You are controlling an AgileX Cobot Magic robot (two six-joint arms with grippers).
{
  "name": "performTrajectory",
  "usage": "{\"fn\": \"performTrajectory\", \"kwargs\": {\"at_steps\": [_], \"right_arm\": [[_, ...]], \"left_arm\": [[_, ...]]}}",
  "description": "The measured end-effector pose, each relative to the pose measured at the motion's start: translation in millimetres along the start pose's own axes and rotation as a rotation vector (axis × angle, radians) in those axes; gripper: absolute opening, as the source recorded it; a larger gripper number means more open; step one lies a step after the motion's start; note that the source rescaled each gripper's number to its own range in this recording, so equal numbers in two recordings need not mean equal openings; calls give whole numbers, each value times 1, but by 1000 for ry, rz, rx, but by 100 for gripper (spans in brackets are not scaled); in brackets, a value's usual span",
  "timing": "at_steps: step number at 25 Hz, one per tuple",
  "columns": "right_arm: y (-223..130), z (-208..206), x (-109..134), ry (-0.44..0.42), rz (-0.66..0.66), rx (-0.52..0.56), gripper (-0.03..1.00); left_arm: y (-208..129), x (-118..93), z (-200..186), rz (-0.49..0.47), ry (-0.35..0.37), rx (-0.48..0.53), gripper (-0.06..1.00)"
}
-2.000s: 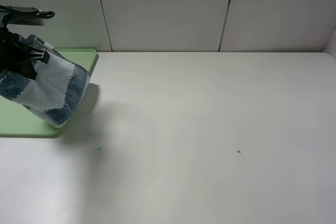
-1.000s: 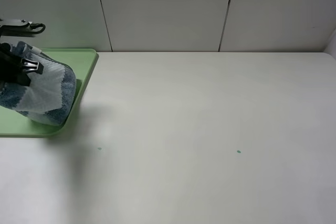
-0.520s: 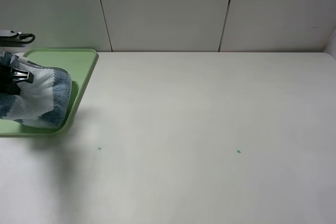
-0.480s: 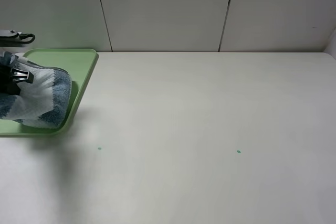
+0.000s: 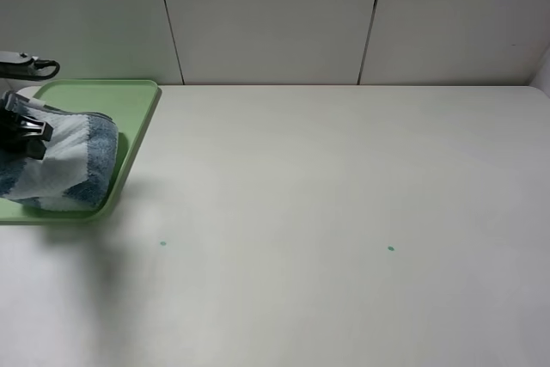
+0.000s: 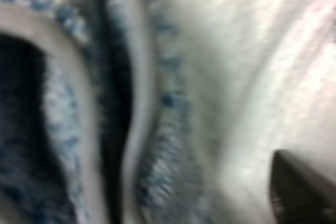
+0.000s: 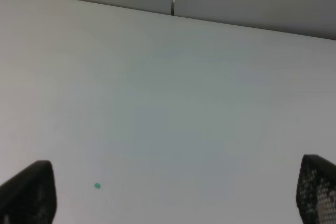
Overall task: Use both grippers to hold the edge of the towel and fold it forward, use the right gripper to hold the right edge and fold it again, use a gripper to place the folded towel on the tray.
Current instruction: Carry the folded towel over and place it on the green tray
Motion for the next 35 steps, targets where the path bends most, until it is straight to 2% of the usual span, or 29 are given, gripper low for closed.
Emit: {"fn": "performTrajectory", "kwargs": {"at_steps": [3,7,13,16,20,24,31,35], "right_arm": [[0,0,0,0,0,0,100],[0,0,0,0,0,0,100],[0,0,0,0,0,0,100],[0,0,0,0,0,0,100],[0,0,0,0,0,0,100],[0,0,0,0,0,0,100],[0,0,0,0,0,0,100],[0,0,0,0,0,0,100]], "left_arm": [[-1,0,0,2,-1,7,80],[-4,-1,0,2,-5,32,85],[-8,-1,-5,-2,-9,72,86],[-8,4,-17,-17,6,45,86],[-12,12,-37,-69,27,38,86],[-22,18,-55,-108,52,80,86],[-41,20,-83,-224,84,167,86],[-49,19,-104,-292,103,164,86]]}}
Point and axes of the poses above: a point on each arm's last joint axis where the gripper is mounted, z pointing out along that axis toward the gripper, x along the wrist's bending axis when the last joint is at zero, y = z × x, the point moved 2 cm from there along z, pointing out along that axis toward the gripper, and after that the axes turned 6 degrees about z, right-handed, at the moved point
